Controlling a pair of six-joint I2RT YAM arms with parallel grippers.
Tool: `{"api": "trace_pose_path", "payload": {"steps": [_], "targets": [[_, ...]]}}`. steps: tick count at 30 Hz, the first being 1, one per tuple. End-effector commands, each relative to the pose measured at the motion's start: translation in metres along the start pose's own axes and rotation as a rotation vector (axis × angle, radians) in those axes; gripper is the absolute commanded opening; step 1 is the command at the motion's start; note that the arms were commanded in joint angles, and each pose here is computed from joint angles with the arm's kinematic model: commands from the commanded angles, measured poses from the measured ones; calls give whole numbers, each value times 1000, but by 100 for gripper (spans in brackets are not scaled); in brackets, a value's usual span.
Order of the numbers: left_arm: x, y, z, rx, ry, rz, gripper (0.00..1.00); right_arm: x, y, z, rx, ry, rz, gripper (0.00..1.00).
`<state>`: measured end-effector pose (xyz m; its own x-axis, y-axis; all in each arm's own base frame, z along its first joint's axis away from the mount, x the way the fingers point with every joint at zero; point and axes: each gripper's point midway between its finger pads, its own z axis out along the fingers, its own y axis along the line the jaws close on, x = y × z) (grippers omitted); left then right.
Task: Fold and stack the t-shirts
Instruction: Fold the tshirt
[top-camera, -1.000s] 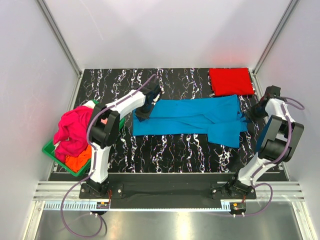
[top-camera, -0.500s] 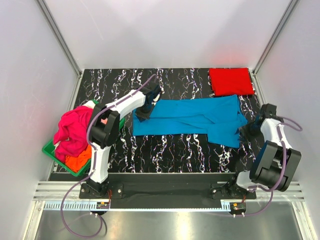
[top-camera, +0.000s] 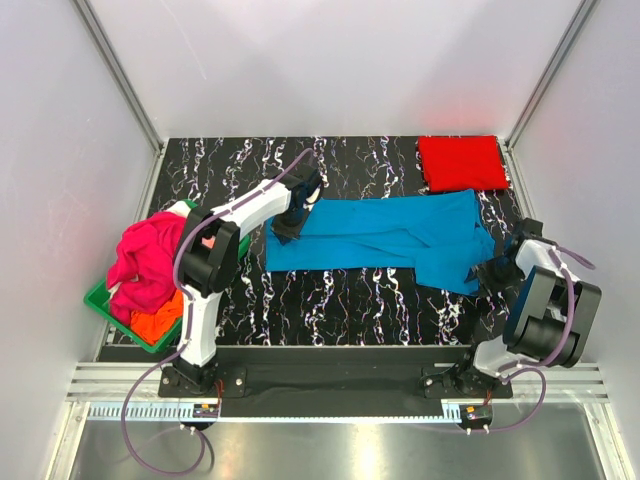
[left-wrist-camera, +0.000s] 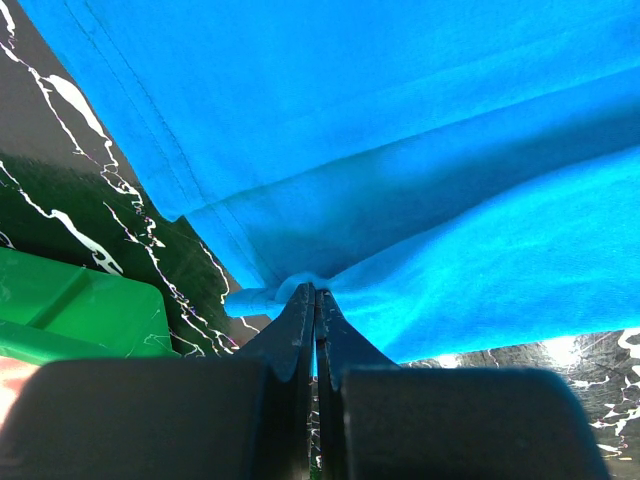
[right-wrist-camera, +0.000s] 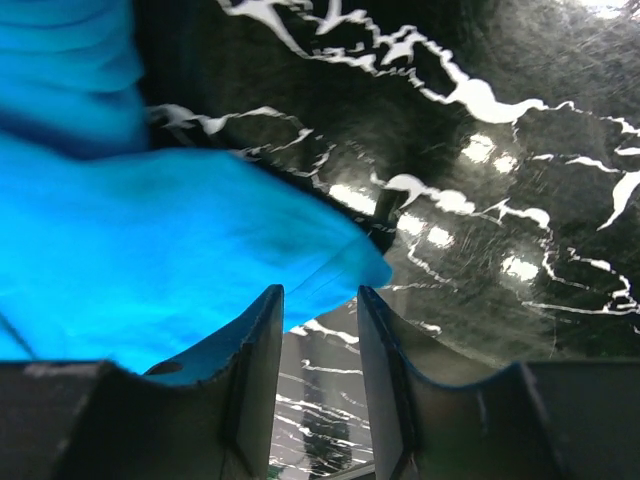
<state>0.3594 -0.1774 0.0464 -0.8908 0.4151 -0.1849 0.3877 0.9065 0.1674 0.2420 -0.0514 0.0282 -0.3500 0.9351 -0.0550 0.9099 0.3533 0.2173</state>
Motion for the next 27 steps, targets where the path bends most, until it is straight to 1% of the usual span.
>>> {"api": "trace_pose_path", "payload": {"steps": [1,10,11,13,14,15,16,20,21,24,27], "targets": [[-10,2,-12,12,-37,5,0,-8,-3,10,26,-40,1,43],[-9,4,-12,5,-39,3,0,-8,-16,29,81,-43,2,42],[-9,3,-12,7,-39,4,0,-8,-16,31,80,-42,3,39],[-9,3,-13,6,-38,3,0,-8,-17,32,83,-44,-5,29],[-8,3,-12,3,-37,5,0,-9,-18,30,84,-51,-9,14],[-8,4,-12,0,-37,3,0,-13,-14,23,64,-81,-21,6],[-7,5,-12,-6,-36,5,0,-15,-13,19,55,-93,-27,0],[-10,9,-17,-23,-55,-14,0,-23,5,-14,-32,-156,-47,0],[-11,9,-17,-22,-58,-16,0,-27,17,-29,-92,-182,-47,0],[-13,10,-18,-28,-62,-20,0,-32,41,-53,-199,-216,-56,0],[-13,10,-15,-36,-57,-21,0,-39,60,-63,-273,-229,-69,0]]}}
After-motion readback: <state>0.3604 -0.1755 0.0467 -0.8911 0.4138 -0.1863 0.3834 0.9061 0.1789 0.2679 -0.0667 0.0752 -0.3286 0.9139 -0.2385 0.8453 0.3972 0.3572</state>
